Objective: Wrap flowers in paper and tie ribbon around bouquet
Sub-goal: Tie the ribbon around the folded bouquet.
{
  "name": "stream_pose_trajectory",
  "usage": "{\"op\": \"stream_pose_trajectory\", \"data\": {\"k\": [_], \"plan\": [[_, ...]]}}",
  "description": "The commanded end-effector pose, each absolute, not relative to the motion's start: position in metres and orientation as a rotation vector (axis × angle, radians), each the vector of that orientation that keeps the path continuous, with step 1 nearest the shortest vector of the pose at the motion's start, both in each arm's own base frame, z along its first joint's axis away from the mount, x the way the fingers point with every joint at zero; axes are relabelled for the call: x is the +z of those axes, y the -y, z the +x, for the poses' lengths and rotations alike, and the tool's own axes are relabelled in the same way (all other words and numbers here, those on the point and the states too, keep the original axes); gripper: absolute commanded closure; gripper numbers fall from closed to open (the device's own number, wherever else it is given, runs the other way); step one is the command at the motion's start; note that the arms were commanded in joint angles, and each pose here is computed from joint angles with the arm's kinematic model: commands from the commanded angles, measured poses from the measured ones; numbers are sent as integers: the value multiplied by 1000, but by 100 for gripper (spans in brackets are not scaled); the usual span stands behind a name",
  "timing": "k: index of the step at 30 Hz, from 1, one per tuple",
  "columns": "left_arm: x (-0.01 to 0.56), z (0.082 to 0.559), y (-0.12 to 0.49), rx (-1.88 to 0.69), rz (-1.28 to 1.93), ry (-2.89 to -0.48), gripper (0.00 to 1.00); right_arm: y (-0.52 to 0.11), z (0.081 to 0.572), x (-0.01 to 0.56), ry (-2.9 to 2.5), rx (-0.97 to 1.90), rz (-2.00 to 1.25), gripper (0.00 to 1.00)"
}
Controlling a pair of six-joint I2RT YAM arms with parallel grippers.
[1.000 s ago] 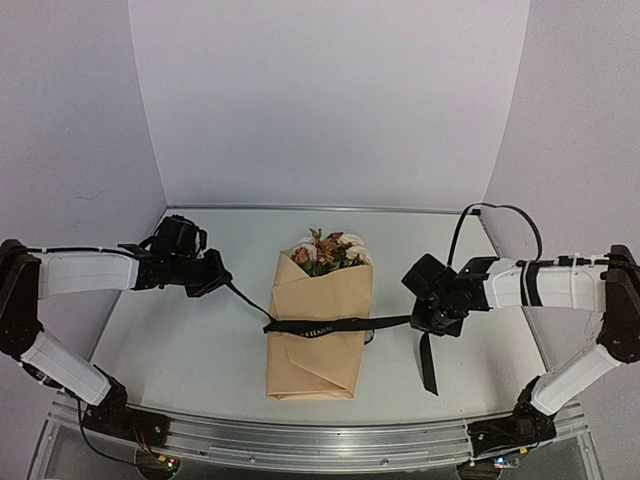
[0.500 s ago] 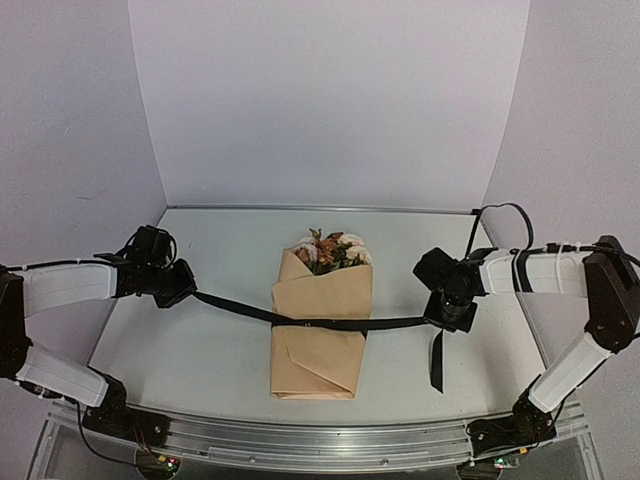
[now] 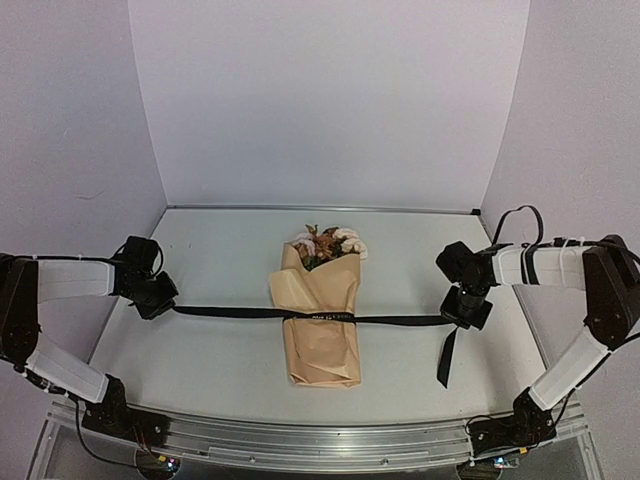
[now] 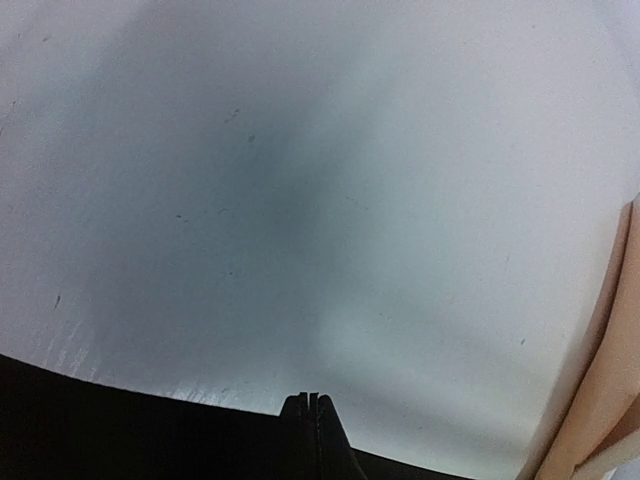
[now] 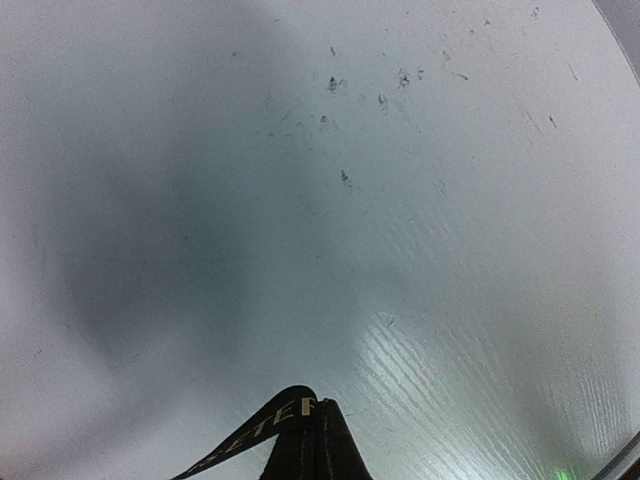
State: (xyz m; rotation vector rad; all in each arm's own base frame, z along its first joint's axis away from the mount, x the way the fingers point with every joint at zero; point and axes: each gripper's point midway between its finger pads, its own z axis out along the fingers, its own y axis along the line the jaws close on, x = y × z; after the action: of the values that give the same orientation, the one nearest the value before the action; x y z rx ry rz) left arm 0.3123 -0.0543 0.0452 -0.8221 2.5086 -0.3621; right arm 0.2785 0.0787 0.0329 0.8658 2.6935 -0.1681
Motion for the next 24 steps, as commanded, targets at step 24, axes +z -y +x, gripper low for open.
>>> {"op": "stream_pose_trajectory", "data": {"k": [24], "plan": [[29, 269, -116, -48, -1472, -2191, 100, 56, 263, 45, -2334, 109, 1583, 100]]}}
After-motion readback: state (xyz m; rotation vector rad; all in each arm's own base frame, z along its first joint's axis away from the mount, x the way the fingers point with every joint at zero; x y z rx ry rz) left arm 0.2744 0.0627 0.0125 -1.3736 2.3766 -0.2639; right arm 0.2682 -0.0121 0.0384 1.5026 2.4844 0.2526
